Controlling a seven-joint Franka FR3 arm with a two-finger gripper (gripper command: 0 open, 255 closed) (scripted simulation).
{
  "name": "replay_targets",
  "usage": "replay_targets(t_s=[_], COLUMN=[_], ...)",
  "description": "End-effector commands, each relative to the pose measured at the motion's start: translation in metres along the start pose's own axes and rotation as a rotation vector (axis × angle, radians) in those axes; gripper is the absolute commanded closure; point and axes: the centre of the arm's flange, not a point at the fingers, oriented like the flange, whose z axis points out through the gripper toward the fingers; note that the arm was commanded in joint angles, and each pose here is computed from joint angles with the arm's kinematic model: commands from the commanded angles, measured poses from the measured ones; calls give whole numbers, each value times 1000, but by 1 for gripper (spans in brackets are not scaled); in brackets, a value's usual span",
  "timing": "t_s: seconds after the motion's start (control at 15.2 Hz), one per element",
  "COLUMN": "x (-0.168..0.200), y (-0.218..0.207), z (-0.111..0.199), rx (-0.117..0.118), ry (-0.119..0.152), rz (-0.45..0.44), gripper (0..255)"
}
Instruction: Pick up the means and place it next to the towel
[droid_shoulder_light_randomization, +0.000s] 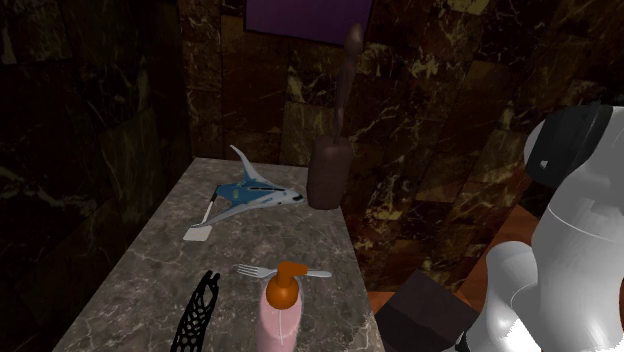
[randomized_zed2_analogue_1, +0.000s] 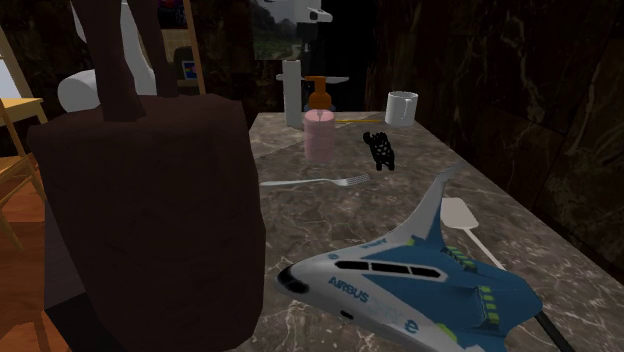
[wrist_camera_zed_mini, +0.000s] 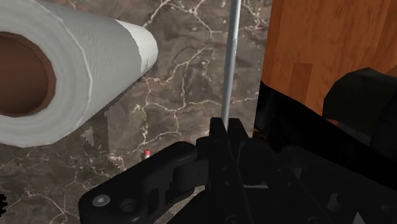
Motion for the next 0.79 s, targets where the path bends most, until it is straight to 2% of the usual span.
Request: replay_targets(t_s=[0.0, 0.73], x=[1, 4], y=[-1, -1], z=[10, 68], rx=[0, 0], ry=[0, 0], rz=[0, 0], gripper=[255, 255])
